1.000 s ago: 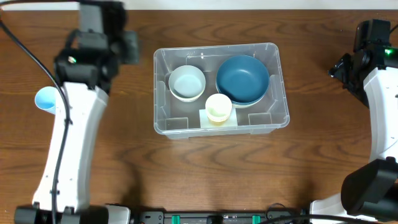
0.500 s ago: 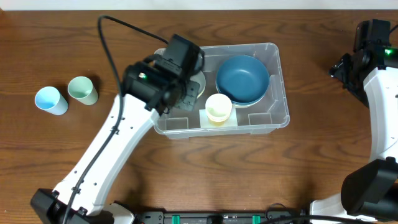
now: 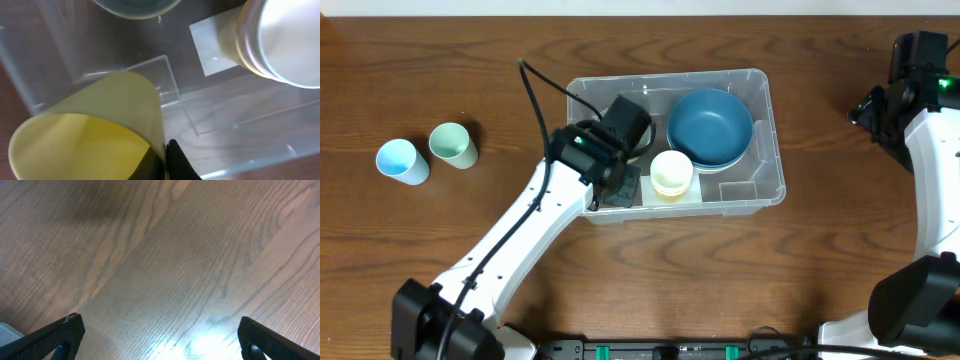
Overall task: Pack container
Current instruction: 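Place the yellow cup in the container's front-left corner and release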
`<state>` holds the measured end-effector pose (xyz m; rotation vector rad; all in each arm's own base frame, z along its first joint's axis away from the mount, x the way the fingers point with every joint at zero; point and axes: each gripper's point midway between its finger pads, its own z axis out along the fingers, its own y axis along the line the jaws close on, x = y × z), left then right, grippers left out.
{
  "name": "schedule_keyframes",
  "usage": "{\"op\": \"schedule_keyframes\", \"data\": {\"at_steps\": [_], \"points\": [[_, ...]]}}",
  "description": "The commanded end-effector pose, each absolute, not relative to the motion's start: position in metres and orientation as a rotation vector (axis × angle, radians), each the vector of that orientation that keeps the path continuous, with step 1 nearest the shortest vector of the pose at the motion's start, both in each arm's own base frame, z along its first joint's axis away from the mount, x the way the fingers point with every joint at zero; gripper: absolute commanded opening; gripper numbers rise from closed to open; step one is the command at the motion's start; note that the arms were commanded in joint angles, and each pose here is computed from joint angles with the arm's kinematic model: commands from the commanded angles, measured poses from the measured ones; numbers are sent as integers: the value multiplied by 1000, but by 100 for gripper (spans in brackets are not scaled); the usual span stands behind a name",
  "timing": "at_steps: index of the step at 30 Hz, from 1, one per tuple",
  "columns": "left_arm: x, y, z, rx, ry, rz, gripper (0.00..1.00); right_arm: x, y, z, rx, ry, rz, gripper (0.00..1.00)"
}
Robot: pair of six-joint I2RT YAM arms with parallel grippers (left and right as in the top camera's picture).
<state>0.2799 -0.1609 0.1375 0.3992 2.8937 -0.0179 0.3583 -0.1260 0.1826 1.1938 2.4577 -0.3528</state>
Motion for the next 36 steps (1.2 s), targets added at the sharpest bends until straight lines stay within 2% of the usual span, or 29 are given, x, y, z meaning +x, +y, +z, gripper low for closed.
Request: {"op": "schedule_keyframes", "data": {"at_steps": [1,18,30,36], "points": [[279,-160,131,373,2909,-11,6,357,-130,184,1216,2437,-373,99],[275,-158,122,356,2938,5,6,357,-130,184,1216,2437,-372,99],[276,-158,75,380,3058,96,6,357,-130,184,1216,2437,-373,99],[277,-159,67,384,3075,110,6,357,-130,184,1216,2437,-373,99]]}}
